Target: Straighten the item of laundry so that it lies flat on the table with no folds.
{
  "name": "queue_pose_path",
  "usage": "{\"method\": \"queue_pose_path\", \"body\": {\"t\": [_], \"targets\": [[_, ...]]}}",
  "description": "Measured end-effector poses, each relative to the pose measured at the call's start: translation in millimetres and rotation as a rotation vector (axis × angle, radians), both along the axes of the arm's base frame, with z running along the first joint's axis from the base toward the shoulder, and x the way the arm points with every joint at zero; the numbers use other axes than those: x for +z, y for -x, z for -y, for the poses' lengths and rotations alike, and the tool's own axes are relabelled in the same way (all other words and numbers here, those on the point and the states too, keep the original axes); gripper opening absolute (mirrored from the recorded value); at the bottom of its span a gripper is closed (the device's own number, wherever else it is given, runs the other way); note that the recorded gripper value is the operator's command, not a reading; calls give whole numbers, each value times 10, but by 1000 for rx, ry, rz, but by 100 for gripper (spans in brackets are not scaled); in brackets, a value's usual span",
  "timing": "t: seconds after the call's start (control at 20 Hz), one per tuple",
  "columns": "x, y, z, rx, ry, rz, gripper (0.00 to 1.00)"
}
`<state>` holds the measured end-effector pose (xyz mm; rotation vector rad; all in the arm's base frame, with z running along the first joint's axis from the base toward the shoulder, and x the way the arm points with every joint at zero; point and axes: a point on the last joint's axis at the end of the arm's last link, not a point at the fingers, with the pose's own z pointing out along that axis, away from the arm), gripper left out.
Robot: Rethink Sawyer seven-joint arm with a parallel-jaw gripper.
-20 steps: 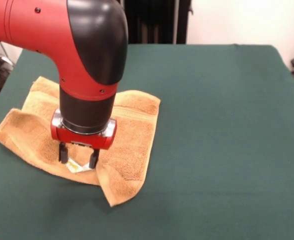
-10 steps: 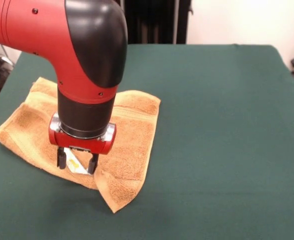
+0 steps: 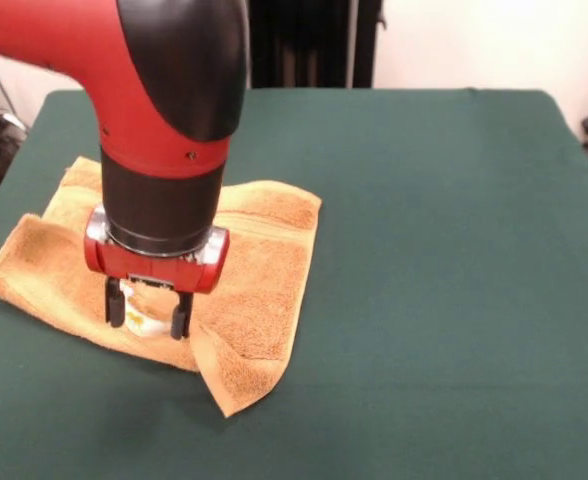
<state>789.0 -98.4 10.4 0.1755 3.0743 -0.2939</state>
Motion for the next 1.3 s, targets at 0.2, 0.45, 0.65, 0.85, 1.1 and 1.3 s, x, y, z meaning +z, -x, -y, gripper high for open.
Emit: {"method": "queue_pose_path", "body": {"t": [0.2,0.45,0.65,0.85,1.1,1.3], "targets": [[307,-102,-22,-12,-9,37,100],[736,-106,-202,-22,-32,63,100],[989,-54,-445,-15,-46,71,100],[1207,34,-796,1,-58,93,100],[1263,54,-1078,-4,-75,153,100],[1233,40,-1130,-33,-89,184,100]]}}
